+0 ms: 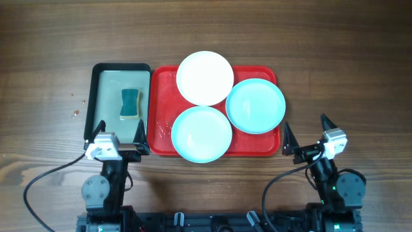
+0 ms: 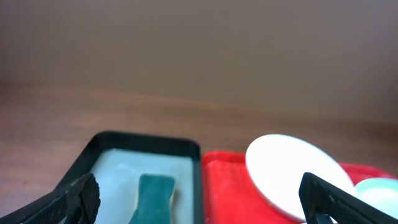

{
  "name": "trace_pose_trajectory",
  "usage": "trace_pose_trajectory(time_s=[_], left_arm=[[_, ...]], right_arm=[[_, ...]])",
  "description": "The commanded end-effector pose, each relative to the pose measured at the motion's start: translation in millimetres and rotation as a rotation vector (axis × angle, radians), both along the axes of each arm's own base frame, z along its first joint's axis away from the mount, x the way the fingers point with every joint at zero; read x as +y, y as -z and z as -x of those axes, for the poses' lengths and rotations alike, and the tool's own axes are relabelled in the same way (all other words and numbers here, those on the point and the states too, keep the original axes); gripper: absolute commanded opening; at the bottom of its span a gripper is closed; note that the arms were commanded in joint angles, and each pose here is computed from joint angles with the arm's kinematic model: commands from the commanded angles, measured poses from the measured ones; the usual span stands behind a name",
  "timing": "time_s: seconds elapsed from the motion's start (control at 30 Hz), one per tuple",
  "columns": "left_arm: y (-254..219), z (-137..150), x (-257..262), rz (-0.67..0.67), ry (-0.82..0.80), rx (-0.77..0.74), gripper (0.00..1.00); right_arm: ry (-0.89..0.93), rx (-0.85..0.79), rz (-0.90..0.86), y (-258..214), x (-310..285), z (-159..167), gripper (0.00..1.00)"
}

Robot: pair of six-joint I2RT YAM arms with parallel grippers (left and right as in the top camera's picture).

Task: Clean dirty plates on tray and stack at the side
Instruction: 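Reach the left gripper to the sponge and the right gripper to the front blue plate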

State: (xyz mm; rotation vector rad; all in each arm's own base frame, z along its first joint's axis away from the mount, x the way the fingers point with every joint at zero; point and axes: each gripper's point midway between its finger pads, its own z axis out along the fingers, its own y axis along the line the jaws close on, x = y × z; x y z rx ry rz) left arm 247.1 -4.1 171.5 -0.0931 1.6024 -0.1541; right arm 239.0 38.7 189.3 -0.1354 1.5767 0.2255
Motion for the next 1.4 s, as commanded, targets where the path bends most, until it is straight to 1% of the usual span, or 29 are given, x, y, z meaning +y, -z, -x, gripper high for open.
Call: trace_pose_trajectory(time_s=[0.0, 0.07, 0.17, 0.23, 0.33, 0.4, 0.43, 0.57, 0.63, 0.7, 0.73, 0.77, 0.8, 0.83, 0.87, 0.9, 0.93, 0.97, 1.0, 1.03, 1.07, 1.1, 1.17, 1.23, 1.3, 1.37], left_arm=[[-56.5, 10.6, -8.9, 0.085, 0.047, -0.035, 1.0], [-78.0, 12.4, -8.9, 0.087, 0.045, -0.007, 1.0], [-106.8, 7.1, -13.2, 0.092, 0.068, 0.068, 1.0], [-119.9, -5.2, -17.4, 0.103, 0.09, 0.2, 1.0], [-121.9, -22.8, -16.2, 0.109, 0.081, 0.397, 1.0], [-118.4, -34.8, -13.8, 0.117, 0.064, 0.53, 1.0], [-112.0, -44.1, -13.5, 0.117, 0.061, 0.649, 1.0], [-88.0, -63.2, -13.0, 0.117, 0.06, 0.888, 1.0], [-67.6, -73.7, -15.2, 0.14, 0.066, 0.971, 1.0], [-51.9, -79.2, -15.7, 0.146, 0.067, 1.024, 1.0], [-44.7, -79.2, -15.7, 0.149, 0.066, 1.054, 0.98], [-40.1, -79.7, -15.6, 0.15, 0.065, 1.071, 0.88], [-36.7, -80.3, -15.6, 0.151, 0.064, 1.083, 0.78], [-34.6, -81.0, -15.5, 0.151, 0.063, 1.089, 0.67], [-34.4, -82.2, -14.7, 0.149, 0.059, 1.086, 0.54], [-34.9, -83.7, -13.1, 0.144, 0.052, 1.08, 0.49], [-34.4, -85.4, -6.6, 0.141, 0.006, 1.076, 0.48], [-33.0, -85.7, 5.3, 0.152, -0.088, 1.077, 0.48], [-32.3, -85.2, 16.1, 0.166, -0.175, 1.073, 0.49], [-32.0, -85.0, 19.0, 0.176, -0.203, 1.072, 0.51], [-31.5, -85.2, 19.4, 0.177, -0.207, 1.073, 0.54], [-30.7, -85.5, 19.4, 0.177, -0.207, 1.075, 0.55], [-27.1, -86.4, 19.5, 0.176, -0.208, 1.087, 0.57], [-19.1, -88.3, 19.5, 0.172, -0.208, 1.113, 0.66], [-12.4, -89.9, 19.7, 0.168, -0.208, 1.134, 0.68], [-4.3, -91.8, 19.7, 0.166, -0.21, 1.159, 0.7]], right_arm=[[-0.008, -0.036, -0.023, -48.8, 1.3, 8.5, 1.0], [-0.008, 0.001, -0.024, -66.0, 1.3, 8.6, 1.0], [-0.008, 0.086, -0.022, -84.6, 1.4, 2.7, 1.0], [-0.031, 0.168, -0.026, -97.1, 5.4, -5.9, 1.0], [-0.06, 0.322, -0.036, -104.9, 10.6, -18.3, 1.0], [-0.059, 0.436, -0.04, -106.1, 10.6, -23.6, 1.0], [-0.057, 0.542, -0.042, -106.2, 10.4, -27.0, 1.0], [-0.062, 0.82, -0.061, -101.1, 12.5, -31.0, 1.0], [-0.194, 0.892, -0.132, -100.5, 35.5, -40.8, 1.0], [-0.36, 0.97, -0.229, -93.9, 62.5, -38.4, 0.98], [-0.424, 1.009, -0.263, -89.7, 72.2, -37.2, 0.82], [-0.434, 1.045, -0.278, -83.3, 75.3, -38.5, 0.68], [-0.419, 1.097, -0.285, -70.7, 77.1, -42.3, 0.48], [-0.387, 1.16, -0.285, -54.8, 79.2, -44.9, 0.43], [-0.357, 1.211, -0.259, -39.2, 82.4, -45.1, 0.42], [-0.301, 1.262, -0.222, -21.9, 84.5, -45.2, 0.42], [-0.246, 1.297, -0.174, -6.9, 87.4, -45.0, 0.44], [-0.249, 1.308, -0.114, 3.9, 98.2, -43.2, 0.46], [-0.282, 1.317, -0.069, 14.6, 115.3, -38.9, 0.55], [-0.286, 1.333, -0.062, 23.1, 125.2, -35.7, 0.63], [-0.275, 1.352, -0.058, 31.4, 131.4, -33.2, 0.69], [-0.283, 1.368, -0.044, 41.0, 139.6, -30.2, 0.72], [-0.281, 1.396, -0.03, 57.1, 149.0, -26.2, 0.73], [-0.143, 1.421, 0.057, 82.3, 143.0, -22.7, 0.7], [-0.091, 1.409, 0.121, 91.7, 141.6, -22.6, 0.7], [-0.107, 1.402, 0.162, 100.0, 151.2, -21.7, 0.7]])
